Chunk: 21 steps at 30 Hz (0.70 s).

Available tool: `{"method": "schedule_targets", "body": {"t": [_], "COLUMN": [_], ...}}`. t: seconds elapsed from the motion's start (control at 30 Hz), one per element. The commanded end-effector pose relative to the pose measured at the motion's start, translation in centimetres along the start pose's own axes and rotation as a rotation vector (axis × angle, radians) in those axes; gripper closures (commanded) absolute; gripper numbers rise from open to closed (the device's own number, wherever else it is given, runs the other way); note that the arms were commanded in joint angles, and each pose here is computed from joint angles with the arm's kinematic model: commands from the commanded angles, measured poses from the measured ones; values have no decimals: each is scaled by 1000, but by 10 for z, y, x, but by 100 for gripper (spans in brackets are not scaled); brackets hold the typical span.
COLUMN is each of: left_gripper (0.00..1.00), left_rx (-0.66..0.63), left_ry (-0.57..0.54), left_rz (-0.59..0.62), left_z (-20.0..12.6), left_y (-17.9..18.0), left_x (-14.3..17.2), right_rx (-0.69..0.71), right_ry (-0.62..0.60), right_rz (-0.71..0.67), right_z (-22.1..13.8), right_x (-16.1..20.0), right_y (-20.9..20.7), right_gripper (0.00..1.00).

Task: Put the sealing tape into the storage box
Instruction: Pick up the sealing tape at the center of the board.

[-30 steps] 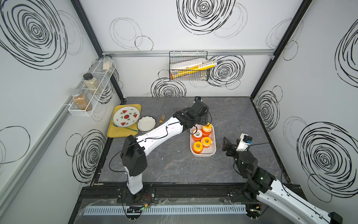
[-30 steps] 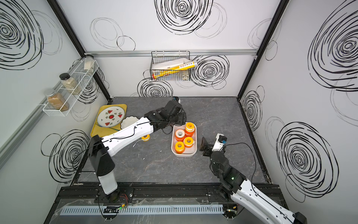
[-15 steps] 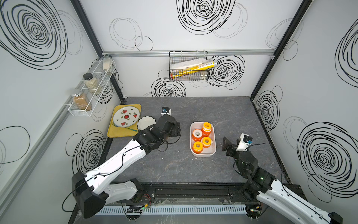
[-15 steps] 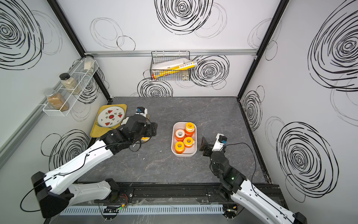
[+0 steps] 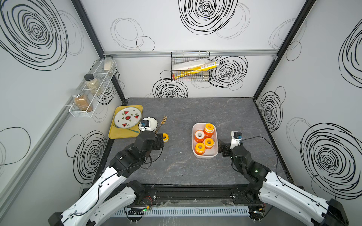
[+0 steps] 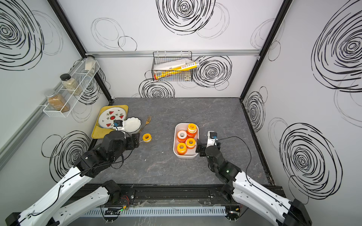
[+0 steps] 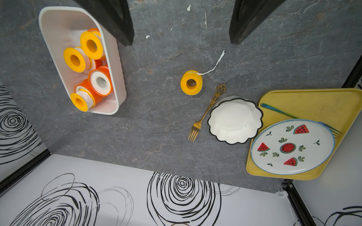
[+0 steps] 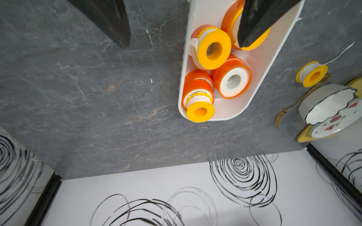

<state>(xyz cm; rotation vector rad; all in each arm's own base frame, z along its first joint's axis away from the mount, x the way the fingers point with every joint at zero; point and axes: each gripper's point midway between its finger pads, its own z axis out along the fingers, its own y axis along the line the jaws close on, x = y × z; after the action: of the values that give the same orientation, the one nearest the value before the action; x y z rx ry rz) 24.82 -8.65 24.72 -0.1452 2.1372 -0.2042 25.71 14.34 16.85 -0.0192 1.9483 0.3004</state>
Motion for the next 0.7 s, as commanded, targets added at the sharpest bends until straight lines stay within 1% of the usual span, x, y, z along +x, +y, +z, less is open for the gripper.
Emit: {"method": "schedule_targets", "body": {"t": [0.0, 0.13, 0.23, 0.33, 0.37, 0.67], "left_gripper": [16, 16, 16, 16, 16, 16], "left_rx": [14, 33, 39, 27, 26, 25], "left_ry": [-28, -36, -45, -49, -50, -44], "left_rz": [-2, -9, -13, -20, -21, -19], "left_z": [0, -3, -5, -5, -5, -4], "left_y": [0, -2, -1, 1, 1, 1], "left_x": [-3, -4, -4, -5, -5, -4], "right_rx": [-168, -284, -350, -379, -387, -522], "right_ry": [31, 121, 218, 304, 333, 502], "right_rz": [-53, -129, -215, -299, -322, -443], "right_z": [12, 35, 58, 81, 89, 140], "right_x": [-13, -11, 2, 24, 36, 94], "right_y": [47, 93, 130, 162, 170, 240], "right_gripper": [13, 14, 14, 13, 13, 9]}}
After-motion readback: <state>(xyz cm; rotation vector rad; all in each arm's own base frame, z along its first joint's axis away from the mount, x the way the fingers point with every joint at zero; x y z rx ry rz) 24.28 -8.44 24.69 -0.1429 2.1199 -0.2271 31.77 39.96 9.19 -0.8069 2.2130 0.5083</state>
